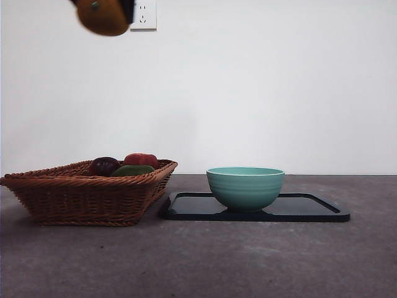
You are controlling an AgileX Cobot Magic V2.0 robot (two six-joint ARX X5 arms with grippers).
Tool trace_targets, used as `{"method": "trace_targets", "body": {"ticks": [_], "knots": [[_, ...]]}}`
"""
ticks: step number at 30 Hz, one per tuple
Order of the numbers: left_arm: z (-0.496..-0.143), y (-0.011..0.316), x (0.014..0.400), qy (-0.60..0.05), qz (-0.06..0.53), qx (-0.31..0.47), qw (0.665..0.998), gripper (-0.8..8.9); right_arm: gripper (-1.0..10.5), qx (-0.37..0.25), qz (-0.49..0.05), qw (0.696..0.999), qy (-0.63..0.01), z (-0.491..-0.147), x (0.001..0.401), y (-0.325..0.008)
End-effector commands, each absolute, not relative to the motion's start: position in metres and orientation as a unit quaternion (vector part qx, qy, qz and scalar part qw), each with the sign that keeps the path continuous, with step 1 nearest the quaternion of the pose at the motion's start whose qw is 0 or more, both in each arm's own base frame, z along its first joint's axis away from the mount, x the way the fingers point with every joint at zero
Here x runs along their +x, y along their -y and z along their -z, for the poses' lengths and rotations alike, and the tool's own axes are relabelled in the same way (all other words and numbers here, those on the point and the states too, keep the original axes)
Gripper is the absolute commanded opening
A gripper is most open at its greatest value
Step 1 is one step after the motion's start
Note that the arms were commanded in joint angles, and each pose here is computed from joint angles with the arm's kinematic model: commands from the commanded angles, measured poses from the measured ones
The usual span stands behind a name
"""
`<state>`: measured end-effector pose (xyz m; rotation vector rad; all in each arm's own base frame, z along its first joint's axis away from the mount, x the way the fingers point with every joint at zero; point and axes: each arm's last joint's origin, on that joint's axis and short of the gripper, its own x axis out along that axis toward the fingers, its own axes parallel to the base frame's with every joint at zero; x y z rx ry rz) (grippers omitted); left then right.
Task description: Pick up the wifruite, put it on the bowl, pick up the plate, put it on desk
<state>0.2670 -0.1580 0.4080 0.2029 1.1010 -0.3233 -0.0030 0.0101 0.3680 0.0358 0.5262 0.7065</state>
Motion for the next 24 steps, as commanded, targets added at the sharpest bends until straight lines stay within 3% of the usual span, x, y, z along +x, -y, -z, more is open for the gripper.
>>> {"method": "trace_targets", "body": {"ticks": [1,14,24], "knots": [[-0.39,0.155,0.273,-0.553,0.127,0.088,0.819,2.14,6.3,0.021,-0.345,0.906,-0.243,-0.372,-0.004,-0.01],[-0.299,0.158,0.311,-0.542,0.08,0.02,0.836,2.14,6.3,0.021,-0.344,0.905,-0.25,-0.371,-0.004,-0.01],[-0.25,0.16,0.334,-0.578,0.042,0.03,0.814,2.14,6.3,0.021,-0.343,0.902,-0.259,-0.369,-0.005,-0.009]]}}
